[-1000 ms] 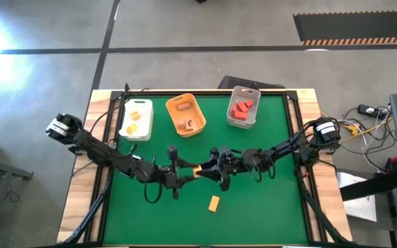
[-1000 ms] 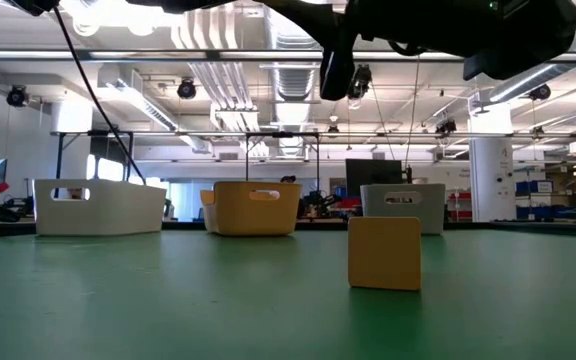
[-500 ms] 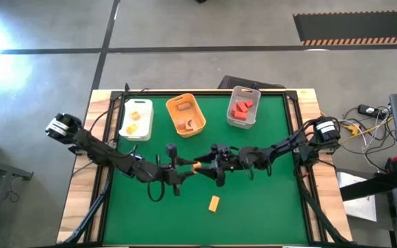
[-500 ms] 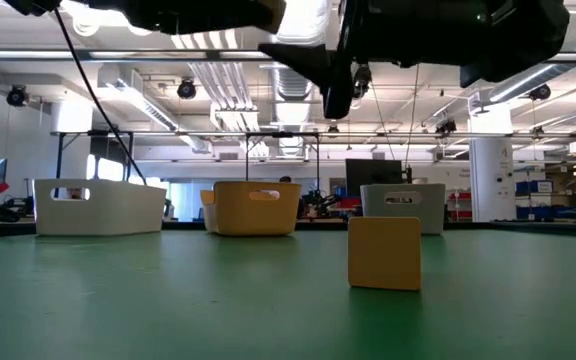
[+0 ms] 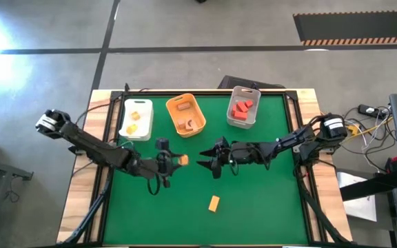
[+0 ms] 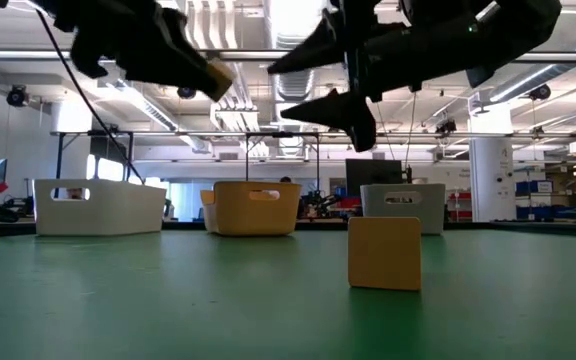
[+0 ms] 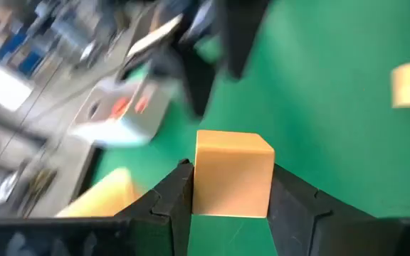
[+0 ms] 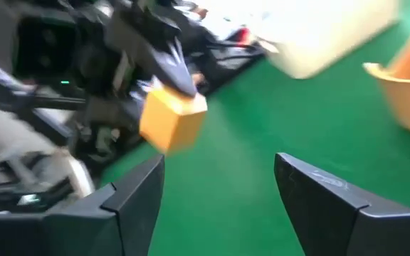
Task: Sort & place blocks by color
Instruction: Put the yellow block into the white bin
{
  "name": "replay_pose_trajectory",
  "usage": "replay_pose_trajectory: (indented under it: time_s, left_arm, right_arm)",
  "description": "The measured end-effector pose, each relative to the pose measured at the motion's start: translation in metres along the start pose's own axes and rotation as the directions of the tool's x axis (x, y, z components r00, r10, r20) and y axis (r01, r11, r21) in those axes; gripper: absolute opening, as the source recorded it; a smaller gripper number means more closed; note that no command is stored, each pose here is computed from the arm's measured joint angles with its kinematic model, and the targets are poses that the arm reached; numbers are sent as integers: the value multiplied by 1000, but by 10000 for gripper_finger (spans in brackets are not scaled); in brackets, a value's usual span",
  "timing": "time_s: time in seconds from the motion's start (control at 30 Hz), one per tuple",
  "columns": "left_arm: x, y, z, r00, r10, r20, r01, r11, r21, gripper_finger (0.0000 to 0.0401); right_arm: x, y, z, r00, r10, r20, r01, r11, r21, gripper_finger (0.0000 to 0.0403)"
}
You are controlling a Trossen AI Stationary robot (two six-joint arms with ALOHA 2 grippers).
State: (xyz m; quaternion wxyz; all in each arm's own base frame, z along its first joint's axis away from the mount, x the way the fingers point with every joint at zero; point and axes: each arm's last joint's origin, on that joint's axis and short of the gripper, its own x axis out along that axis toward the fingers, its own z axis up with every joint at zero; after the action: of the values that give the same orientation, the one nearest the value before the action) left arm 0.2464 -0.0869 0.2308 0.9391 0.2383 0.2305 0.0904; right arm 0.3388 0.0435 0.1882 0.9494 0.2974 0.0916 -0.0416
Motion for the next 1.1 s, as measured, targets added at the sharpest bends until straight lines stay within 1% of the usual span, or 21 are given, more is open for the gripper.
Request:
replay_pose_trajectory:
  time_s: [0.07,0.13,0.2,0.27,0.33,0.37,0.43,0.47,0.5,0.53,0.57,0.6,0.63,0.7,0.77,0.93,1.1]
  left_arm:
    - [-4,10,-7,995,56,-79,-57,998,-22,121]
    - [-9,23,-19,972,146,-184,-156,987,-41,123]
    - [-12,41,-30,920,271,-282,-301,951,-67,126]
    - [-17,62,-45,845,359,-397,-425,901,-91,127]
    - [-21,84,-61,763,405,-503,-546,821,-167,128]
    - [-23,95,-71,710,419,-566,-611,766,-198,128]
    - [-26,115,-88,607,420,-675,-733,623,-271,129]
    - [-28,123,-97,562,395,-727,-771,568,-288,129]
    - [-30,128,-106,529,352,-772,-791,534,-298,130]
    - [-29,132,-114,504,305,-808,-800,517,-304,130]
    - [-28,135,-120,494,270,-827,-804,503,-317,130]
    - [-26,137,-125,489,241,-838,-801,504,-323,130]
    - [-25,138,-130,481,225,-848,-797,514,-316,130]
    - [-21,137,-136,477,207,-854,-789,529,-312,131]
    - [-20,135,-140,458,195,-867,-788,540,-295,131]
    - [-17,133,-143,444,188,-876,-786,550,-281,134]
    - [-17,133,-143,446,187,-875,-786,550,-283,165]
  right_arm:
    - [-2,-2,0,998,-62,-6,62,998,-3,250]
    - [-4,-4,0,993,-115,-7,115,993,2,247]
    - [-4,-6,-1,989,-149,-2,149,989,-2,246]
    - [-4,-6,-1,987,-159,-1,159,987,-3,247]
    - [-4,-6,-1,987,-161,-3,161,987,2,246]
    - [-4,-6,-1,987,-162,-3,162,987,4,246]
    - [-4,-7,-2,986,-165,-5,165,986,5,247]
    - [-4,-7,-2,986,-166,-6,166,986,5,247]
    - [-4,-7,-1,986,-166,-7,166,986,6,246]
    - [-4,-6,-1,986,-166,-6,166,986,7,246]
    - [-4,-6,-1,986,-165,-5,165,986,9,245]
    - [-4,-6,-1,986,-165,-5,165,986,14,244]
    - [-4,-6,-1,986,-165,-6,166,986,19,244]
    - [-4,-6,-1,986,-165,-6,165,986,19,244]
    - [-4,-6,-1,986,-164,-5,164,986,20,244]
    - [-4,-6,0,987,-162,-3,162,987,20,242]
    - [-3,-5,0,987,-161,-4,161,987,20,242]
